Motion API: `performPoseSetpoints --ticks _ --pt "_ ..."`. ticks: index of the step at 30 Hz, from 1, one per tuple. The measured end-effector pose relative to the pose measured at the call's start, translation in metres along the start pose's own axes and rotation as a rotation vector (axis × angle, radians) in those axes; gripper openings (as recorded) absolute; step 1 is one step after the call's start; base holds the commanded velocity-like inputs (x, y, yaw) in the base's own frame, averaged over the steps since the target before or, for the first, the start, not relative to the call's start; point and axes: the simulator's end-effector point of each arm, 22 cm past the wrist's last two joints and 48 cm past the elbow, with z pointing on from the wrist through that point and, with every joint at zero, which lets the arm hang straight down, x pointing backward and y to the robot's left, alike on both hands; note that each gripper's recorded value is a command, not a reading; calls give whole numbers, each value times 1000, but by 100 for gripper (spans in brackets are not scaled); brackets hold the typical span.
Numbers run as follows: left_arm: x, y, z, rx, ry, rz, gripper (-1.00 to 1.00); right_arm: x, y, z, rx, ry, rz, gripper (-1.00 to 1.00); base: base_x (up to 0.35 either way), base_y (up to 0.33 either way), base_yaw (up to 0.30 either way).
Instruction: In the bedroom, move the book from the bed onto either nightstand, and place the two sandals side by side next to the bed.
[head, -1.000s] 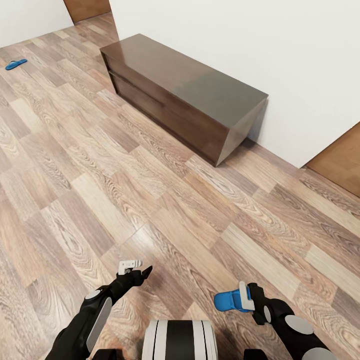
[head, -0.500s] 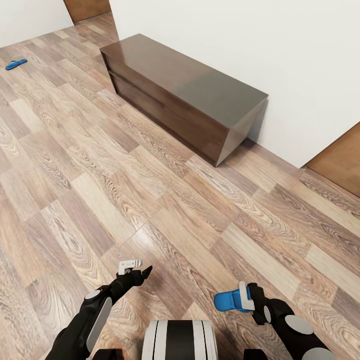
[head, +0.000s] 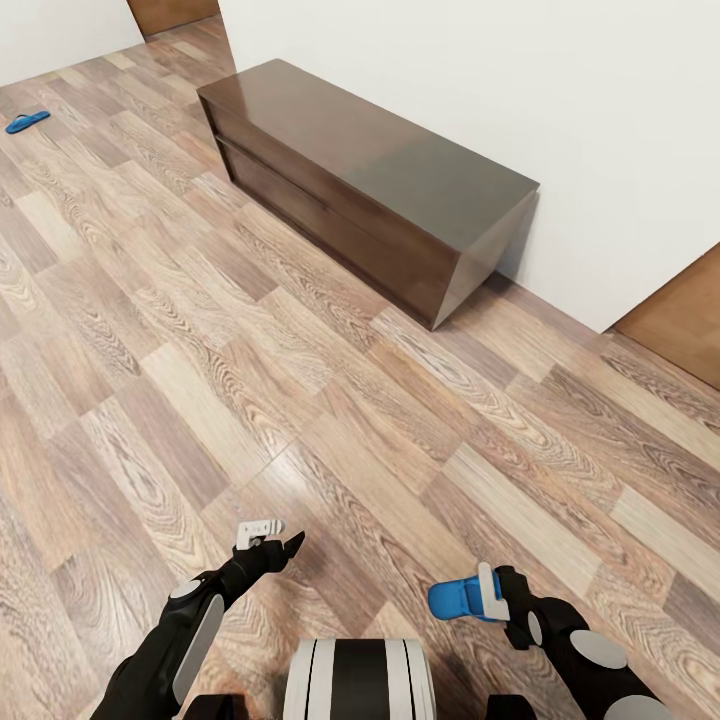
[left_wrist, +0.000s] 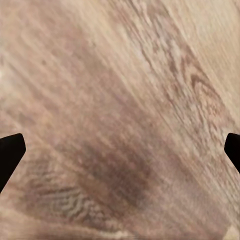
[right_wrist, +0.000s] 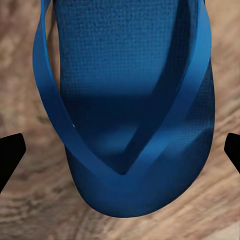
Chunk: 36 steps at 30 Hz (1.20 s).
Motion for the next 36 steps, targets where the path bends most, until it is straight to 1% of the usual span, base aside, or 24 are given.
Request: performPoseSetpoints --ticks 29,36 --pt "0 -1 0 4 -2 0 100 1 0 0 0 1 0 100 0 0 0" --pt "0 -1 0 5 -2 0 100 1 0 0 0 1 0 100 0 55 0"
